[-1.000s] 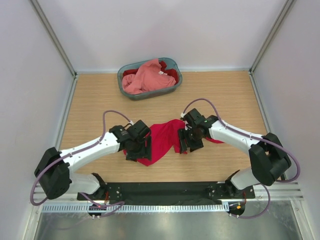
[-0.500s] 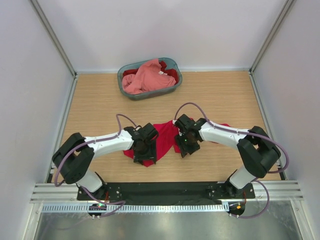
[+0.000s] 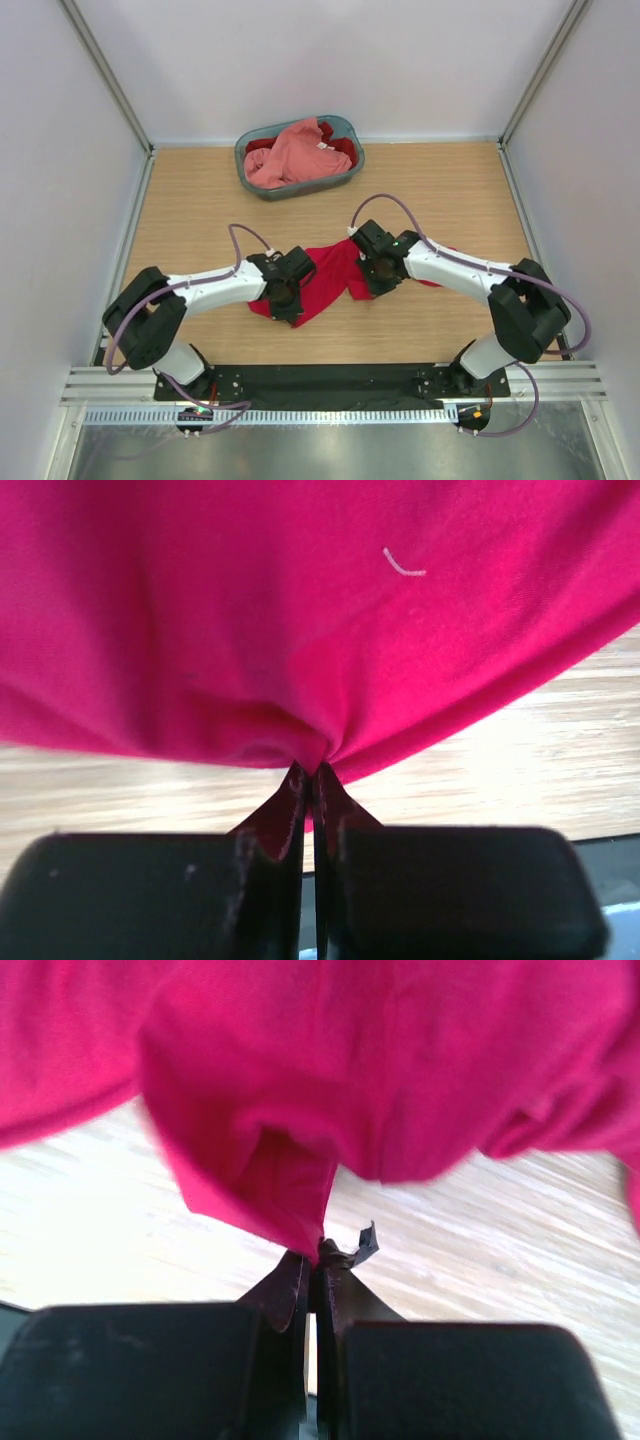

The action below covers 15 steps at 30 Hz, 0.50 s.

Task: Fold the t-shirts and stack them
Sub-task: Flatten the tshirt out

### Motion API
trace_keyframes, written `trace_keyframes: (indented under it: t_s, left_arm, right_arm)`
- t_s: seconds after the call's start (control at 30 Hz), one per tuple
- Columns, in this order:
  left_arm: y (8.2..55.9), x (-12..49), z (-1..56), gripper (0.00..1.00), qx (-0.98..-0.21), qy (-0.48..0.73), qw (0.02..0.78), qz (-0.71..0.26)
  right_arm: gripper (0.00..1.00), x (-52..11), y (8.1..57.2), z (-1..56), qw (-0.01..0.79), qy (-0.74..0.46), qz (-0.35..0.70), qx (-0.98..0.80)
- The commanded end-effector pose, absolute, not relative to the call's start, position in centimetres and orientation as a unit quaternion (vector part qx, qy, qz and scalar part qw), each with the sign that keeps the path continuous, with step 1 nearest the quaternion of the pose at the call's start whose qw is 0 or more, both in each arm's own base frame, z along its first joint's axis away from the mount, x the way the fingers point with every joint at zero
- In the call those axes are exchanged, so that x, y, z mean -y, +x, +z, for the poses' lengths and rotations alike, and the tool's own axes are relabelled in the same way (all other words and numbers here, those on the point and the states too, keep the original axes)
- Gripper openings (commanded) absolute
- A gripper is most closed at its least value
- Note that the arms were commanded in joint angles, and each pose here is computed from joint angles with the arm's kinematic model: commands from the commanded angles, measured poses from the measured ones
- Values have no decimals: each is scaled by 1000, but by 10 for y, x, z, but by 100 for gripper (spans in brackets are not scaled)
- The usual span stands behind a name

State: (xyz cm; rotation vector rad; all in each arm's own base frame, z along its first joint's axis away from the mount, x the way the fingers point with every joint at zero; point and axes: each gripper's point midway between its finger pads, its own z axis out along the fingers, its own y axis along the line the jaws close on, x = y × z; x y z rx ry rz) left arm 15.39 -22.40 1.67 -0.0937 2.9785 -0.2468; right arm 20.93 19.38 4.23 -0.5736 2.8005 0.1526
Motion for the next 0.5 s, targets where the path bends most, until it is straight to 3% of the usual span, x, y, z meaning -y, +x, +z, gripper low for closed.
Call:
trace_keyframes:
  t_s: [0.0,0.47]
  left_arm:
    - [172,212,49,0,-987,-31,144,-69]
    - [233,124,287,0,-899,-12,439,7]
  right_arm:
    - [1,-201,225,96,211,-178,77,-958]
    - [1,-157,306,309,440,-26,96,-893]
